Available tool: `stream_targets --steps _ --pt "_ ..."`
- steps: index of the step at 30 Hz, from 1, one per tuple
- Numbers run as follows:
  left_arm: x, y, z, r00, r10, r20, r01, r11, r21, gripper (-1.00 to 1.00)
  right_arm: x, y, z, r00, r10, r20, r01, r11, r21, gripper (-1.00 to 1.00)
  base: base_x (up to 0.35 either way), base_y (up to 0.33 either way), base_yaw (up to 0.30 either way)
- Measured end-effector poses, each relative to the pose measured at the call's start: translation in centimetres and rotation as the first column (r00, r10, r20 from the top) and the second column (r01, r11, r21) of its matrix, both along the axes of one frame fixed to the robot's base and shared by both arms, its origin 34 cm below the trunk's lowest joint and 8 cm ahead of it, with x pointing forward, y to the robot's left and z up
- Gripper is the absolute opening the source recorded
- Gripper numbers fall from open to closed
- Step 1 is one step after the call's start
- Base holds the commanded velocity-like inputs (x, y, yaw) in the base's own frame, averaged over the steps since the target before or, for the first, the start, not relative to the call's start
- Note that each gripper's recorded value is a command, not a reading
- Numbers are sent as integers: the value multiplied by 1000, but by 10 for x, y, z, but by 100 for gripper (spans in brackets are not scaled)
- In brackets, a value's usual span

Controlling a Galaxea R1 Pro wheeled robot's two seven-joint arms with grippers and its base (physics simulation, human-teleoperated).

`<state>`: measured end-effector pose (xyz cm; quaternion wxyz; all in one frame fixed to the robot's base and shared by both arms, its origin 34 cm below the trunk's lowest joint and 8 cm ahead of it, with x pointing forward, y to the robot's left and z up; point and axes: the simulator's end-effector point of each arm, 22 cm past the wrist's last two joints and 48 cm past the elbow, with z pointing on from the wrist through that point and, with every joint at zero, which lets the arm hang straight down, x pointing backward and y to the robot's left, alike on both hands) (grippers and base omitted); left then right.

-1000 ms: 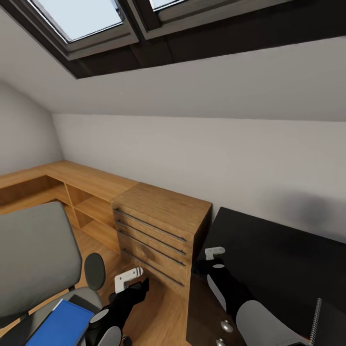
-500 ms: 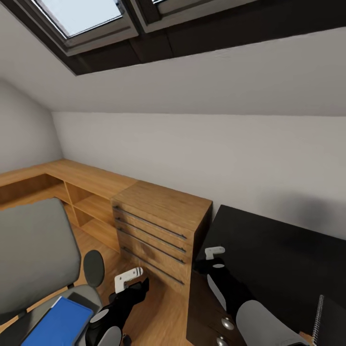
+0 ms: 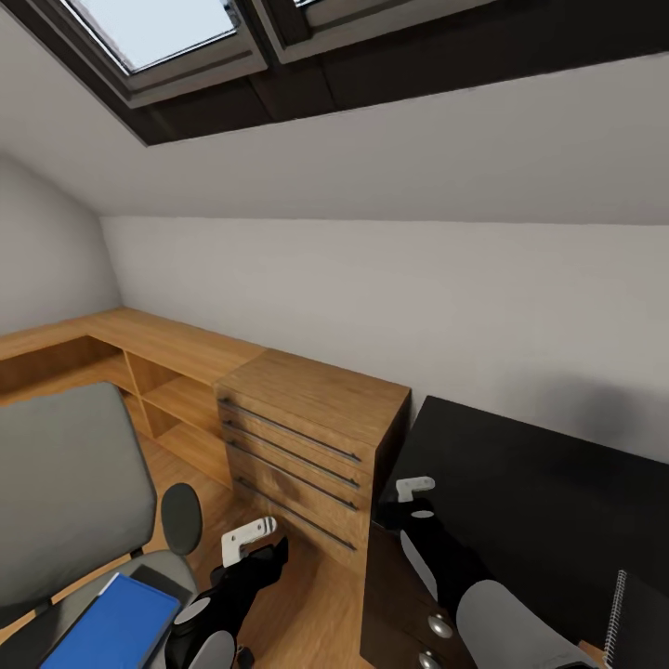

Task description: In the bedroom, organize the workspace by keeping the computer under the desk, ensuring the monitor is on the desk, placing the keyboard on the desk next to the monitor, placing the mouse on the desk next to the keyboard, moving the folder from the swivel chair onto the desk next to the mouse, stacking the notebook on top of the folder with the pen on top of the notebook, and positioning the swivel chair next to the desk.

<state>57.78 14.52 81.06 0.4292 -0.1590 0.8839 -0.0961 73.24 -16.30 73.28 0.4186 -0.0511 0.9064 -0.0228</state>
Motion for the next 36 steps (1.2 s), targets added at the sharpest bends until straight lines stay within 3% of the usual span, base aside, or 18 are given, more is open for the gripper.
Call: stream_targets --steps 13,14,36 --pt "0 0 0 1000 0 0 0 1000 0 100 0 -1 0 1000 -2 0 2 1000 2 100 0 0 0" --pt "0 0 0 1000 0 0 0 1000 0 100 0 -1 0 1000 -2 0 2 1000 3 -100 0 0 0" --pt "0 0 0 1000 0 0 0 1000 0 100 0 -1 0 1000 -2 0 2 1000 3 -100 0 0 0"
